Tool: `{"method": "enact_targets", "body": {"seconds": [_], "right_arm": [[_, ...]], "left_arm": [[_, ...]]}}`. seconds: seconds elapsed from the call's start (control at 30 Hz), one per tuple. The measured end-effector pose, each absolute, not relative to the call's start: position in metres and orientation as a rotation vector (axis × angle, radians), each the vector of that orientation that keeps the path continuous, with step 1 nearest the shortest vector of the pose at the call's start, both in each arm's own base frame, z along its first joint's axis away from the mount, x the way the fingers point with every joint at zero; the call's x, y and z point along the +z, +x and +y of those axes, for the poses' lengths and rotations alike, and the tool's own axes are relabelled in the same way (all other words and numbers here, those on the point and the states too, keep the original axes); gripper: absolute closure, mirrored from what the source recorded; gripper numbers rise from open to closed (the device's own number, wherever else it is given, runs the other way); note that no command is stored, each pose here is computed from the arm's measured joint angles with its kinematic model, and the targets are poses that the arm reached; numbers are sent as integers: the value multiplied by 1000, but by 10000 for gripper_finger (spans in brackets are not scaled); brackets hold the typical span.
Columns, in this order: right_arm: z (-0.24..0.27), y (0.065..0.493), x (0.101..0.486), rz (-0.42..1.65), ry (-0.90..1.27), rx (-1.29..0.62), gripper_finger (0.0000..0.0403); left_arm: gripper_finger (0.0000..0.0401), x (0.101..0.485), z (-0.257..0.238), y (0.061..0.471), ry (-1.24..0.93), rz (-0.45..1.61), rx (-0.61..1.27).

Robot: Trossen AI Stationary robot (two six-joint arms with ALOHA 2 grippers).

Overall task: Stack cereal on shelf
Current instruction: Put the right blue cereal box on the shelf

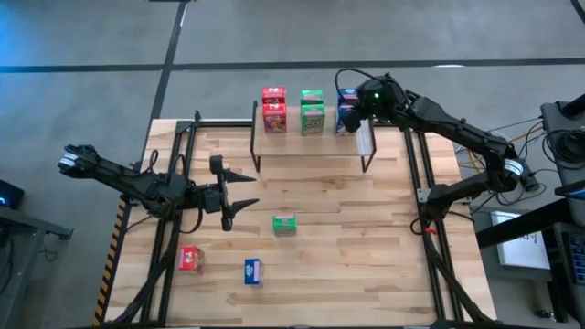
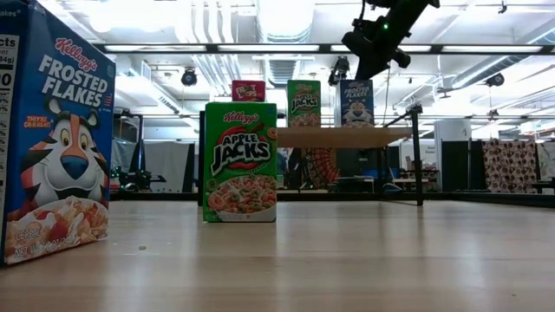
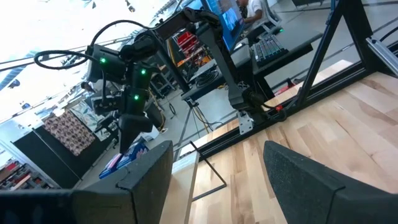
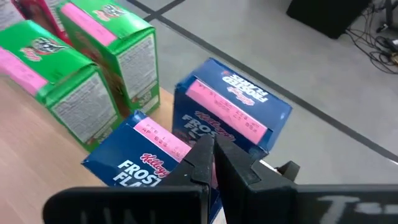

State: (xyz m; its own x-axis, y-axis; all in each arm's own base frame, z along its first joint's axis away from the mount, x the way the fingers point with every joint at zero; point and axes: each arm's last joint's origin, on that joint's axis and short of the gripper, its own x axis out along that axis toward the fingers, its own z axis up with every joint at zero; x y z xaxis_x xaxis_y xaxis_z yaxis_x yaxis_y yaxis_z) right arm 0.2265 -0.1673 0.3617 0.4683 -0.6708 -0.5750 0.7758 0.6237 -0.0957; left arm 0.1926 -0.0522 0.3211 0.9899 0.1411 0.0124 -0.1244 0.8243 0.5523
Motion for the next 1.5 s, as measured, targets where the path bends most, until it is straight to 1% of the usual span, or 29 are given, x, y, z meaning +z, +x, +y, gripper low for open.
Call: {"method": "enact_targets", "body": {"seconds": [0.37, 0.67, 0.93, 1.17, 1.33, 1.5], "right_arm": [[-156, 237, 376, 542, 155, -840, 394], [-147, 251, 363, 590, 165, -794, 394], [-149, 251, 357, 637, 155, -846, 394], [-149, 251, 358, 636, 150, -846, 394], [-144, 254, 363, 608, 117, -813, 394], [-127, 255, 375, 572, 62, -752, 394]], "left_arm": [[166, 321, -52, 193, 584, 30, 141], [166, 321, -52, 193, 579, 29, 141], [166, 321, -52, 193, 579, 29, 141], [166, 321, -52, 193, 579, 29, 141], [166, 321, -52, 193, 579, 29, 141], [166, 322, -52, 193, 566, 17, 144]]}}
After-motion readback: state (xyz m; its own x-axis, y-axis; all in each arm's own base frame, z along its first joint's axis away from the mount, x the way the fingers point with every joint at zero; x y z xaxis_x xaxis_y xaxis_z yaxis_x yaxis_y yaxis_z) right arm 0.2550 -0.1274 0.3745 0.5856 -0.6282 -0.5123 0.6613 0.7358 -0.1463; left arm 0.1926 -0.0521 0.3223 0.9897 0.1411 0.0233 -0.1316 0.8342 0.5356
